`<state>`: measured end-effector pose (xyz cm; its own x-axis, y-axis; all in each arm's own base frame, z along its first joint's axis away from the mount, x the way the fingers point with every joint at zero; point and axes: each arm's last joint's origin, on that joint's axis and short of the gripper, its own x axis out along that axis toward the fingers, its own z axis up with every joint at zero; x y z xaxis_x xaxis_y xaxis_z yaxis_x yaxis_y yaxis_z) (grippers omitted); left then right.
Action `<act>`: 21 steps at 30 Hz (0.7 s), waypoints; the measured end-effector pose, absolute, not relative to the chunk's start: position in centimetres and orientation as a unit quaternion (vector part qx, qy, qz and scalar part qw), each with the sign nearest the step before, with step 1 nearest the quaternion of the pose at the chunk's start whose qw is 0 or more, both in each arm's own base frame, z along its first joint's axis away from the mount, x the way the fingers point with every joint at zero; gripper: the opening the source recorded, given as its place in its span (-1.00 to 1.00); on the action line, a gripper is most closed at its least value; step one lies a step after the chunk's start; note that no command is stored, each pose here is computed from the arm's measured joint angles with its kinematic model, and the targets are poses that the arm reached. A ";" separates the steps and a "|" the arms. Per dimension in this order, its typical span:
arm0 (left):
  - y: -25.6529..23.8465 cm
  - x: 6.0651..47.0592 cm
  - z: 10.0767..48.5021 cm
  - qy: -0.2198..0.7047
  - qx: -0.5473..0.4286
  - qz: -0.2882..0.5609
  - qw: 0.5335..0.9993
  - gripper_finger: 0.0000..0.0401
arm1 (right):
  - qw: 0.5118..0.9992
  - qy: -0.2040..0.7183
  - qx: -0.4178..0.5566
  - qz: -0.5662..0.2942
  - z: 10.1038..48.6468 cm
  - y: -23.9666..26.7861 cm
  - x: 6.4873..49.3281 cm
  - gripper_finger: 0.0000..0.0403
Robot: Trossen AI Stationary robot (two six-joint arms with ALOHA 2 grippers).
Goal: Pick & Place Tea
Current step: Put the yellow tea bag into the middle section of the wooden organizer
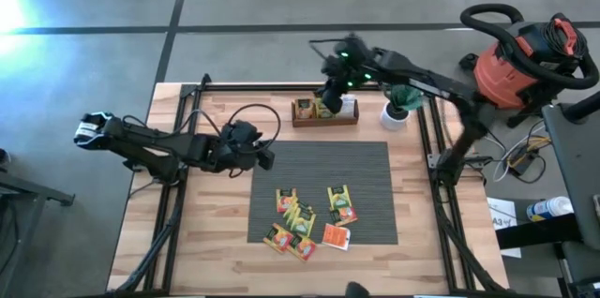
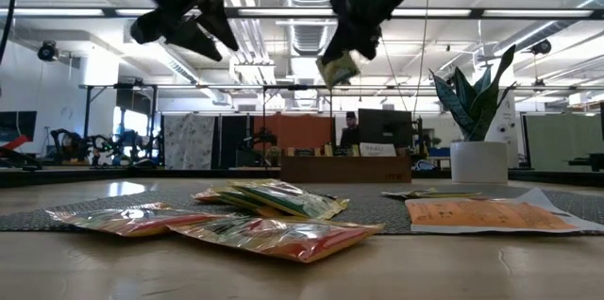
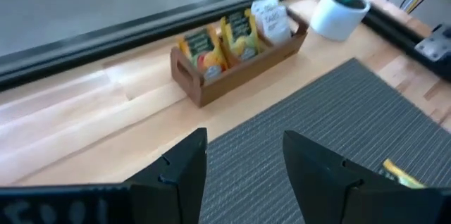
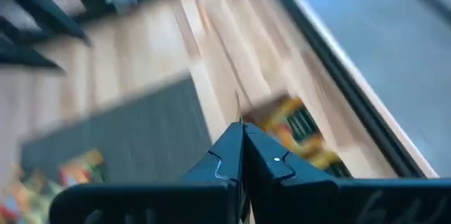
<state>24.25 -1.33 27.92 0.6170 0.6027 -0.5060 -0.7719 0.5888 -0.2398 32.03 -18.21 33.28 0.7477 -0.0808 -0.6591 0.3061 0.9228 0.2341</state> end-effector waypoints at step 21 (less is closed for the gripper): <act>3.7 31.0 27.6 0.119 -0.288 0.145 0.939 -0.10 | 0.956 0.097 0.270 -0.063 32.0 -10.2 29.4 -0.96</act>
<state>31.00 3.66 27.57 0.9300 0.2032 -0.3064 -0.3400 0.7924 -0.5065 29.37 -10.22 32.02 0.9732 -0.0670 -0.2198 0.1720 0.8469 0.5032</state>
